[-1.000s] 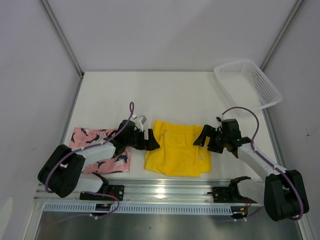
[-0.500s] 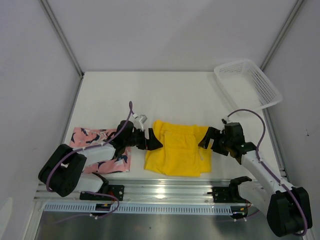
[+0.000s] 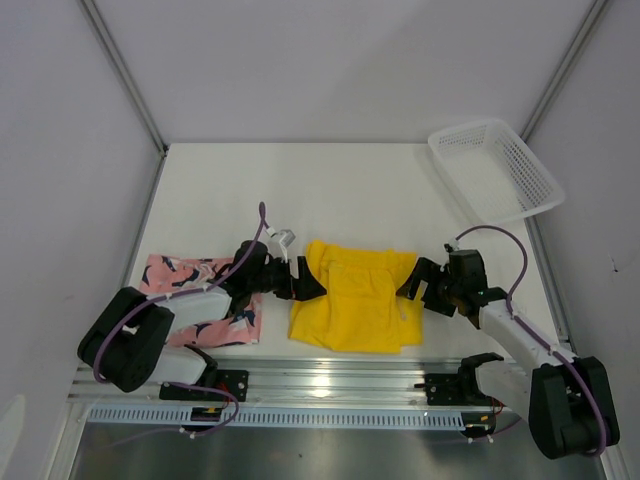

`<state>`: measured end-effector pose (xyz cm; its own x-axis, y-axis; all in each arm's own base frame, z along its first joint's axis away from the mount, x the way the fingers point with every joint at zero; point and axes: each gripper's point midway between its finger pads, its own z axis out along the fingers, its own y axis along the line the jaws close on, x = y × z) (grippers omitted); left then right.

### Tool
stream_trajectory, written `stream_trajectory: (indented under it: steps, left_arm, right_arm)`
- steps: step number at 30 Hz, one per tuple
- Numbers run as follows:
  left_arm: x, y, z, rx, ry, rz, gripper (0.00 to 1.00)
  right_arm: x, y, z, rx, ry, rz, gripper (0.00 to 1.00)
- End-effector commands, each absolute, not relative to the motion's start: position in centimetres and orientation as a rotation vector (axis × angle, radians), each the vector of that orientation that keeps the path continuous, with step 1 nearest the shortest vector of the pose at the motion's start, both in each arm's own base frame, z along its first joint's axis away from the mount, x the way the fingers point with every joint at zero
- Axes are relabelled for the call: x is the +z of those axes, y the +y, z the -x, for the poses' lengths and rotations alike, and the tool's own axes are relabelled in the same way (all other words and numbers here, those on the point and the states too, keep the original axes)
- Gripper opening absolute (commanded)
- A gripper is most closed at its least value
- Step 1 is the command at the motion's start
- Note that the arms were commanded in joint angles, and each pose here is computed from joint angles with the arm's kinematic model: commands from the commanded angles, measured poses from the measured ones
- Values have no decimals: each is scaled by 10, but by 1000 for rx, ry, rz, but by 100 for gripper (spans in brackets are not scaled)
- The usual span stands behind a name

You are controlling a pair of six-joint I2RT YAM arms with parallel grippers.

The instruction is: Fold and stack the shorts

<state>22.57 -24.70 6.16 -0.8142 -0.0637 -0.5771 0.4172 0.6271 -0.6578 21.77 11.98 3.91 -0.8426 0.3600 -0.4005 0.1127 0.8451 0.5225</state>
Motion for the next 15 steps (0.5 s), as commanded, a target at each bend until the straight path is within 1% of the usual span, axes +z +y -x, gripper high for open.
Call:
stream_trajectory:
  steps: [1, 5, 8, 9, 14, 15]
  left_arm:
    - [67, -251, -229, -1153, 2233, -322, 99]
    - [63, -252, -228, -1162, 2243, -320, 99]
    - [62, -253, -228, -1172, 2244, -323, 99]
    - [59, -253, -227, -1173, 2250, -325, 98]
    - [57, -255, -227, -1189, 2252, -320, 97]
    - [56, -256, -226, -1198, 2256, -316, 96]
  right_arm:
    - [37, 131, -215, 779, 2516, -342, 99]
    - [36, 134, -217, 800, 2525, -323, 99]
    - [34, 138, -214, 833, 2533, -311, 94]
    - [34, 139, -214, 837, 2535, -308, 90]
    - [38, 142, -212, 858, 2523, -283, 86]
    - [38, 142, -212, 861, 2521, -281, 84]
